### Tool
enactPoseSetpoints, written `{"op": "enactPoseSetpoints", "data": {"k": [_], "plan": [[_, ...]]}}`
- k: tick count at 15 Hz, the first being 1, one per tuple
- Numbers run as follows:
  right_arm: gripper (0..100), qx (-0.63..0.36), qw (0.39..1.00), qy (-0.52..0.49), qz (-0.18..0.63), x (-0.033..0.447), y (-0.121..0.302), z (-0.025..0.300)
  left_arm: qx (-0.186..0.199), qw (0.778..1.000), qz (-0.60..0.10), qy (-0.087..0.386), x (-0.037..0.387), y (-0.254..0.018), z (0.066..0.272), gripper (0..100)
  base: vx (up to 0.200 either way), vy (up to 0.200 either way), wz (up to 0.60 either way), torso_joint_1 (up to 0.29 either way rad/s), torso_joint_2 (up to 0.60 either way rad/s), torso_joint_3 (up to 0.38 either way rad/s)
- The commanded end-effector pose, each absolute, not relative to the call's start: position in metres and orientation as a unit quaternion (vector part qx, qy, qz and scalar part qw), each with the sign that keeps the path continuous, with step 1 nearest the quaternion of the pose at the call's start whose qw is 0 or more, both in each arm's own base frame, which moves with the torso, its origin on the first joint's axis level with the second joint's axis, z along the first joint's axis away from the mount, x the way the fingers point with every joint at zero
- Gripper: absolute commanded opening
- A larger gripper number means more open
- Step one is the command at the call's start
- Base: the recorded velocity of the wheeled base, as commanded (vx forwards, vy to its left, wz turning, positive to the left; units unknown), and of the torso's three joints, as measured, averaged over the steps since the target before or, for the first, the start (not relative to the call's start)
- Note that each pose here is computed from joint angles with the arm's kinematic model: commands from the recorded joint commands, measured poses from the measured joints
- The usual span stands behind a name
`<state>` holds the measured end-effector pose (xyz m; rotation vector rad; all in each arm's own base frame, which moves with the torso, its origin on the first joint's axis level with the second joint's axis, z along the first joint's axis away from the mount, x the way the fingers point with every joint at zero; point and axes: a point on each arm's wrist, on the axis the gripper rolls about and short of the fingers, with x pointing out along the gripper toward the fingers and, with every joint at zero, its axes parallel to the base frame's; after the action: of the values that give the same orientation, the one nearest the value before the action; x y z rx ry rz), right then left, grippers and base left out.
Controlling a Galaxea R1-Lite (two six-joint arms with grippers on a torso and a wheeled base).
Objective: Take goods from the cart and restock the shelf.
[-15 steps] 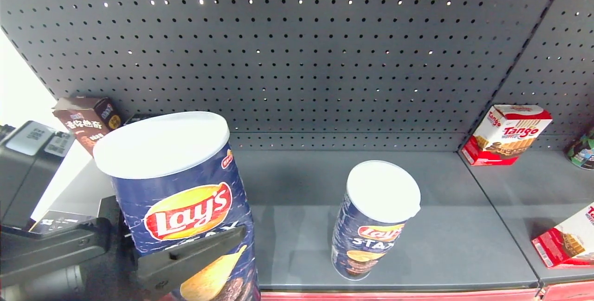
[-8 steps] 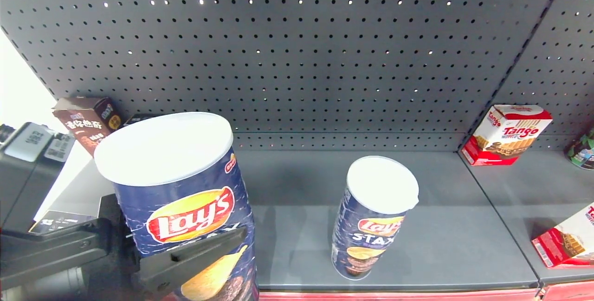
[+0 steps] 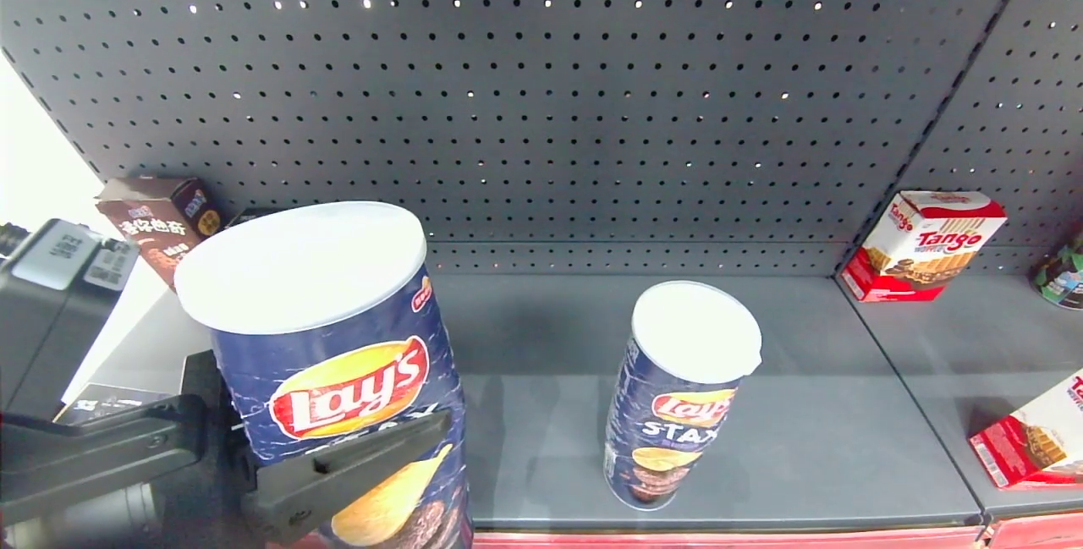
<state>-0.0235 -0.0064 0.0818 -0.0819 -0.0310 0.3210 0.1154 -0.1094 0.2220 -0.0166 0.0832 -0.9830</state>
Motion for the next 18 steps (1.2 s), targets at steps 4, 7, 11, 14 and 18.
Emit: {"op": "enactPoseSetpoints", "data": {"k": [4, 7, 11, 14, 18], "plan": [[100, -0.037, 0.986, -0.016, 0.161, -0.024, -0.007, 0.081, -0.009, 0.880, -0.474, 0.024, 0.137, -0.129, 0.242, 0, 0.000, 0.000, 0.00, 0.000, 0.00, 0.000], [100, -0.037, 0.986, -0.016, 0.161, -0.024, -0.007, 0.081, -0.007, 0.861, -0.508, 0.033, 0.153, -0.140, 0.243, 0, 0.000, 0.000, 0.00, 0.000, 0.00, 0.000], [100, -0.037, 0.986, -0.016, 0.161, -0.024, -0.007, 0.081, 0.020, 0.863, -0.504, 0.040, 0.208, -0.159, 0.236, 0, 0.000, 0.000, 0.00, 0.000, 0.00, 0.000], [100, -0.037, 0.986, -0.016, 0.161, -0.024, -0.007, 0.081, 0.033, 0.874, -0.484, 0.038, 0.241, -0.166, 0.236, 0, 0.000, 0.000, 0.00, 0.000, 0.00, 0.000], [100, -0.037, 0.986, -0.016, 0.161, -0.024, -0.007, 0.081, 0.097, 0.885, -0.454, 0.030, 0.298, -0.171, 0.210, 0, 0.000, 0.000, 0.00, 0.000, 0.00, 0.000]]}}
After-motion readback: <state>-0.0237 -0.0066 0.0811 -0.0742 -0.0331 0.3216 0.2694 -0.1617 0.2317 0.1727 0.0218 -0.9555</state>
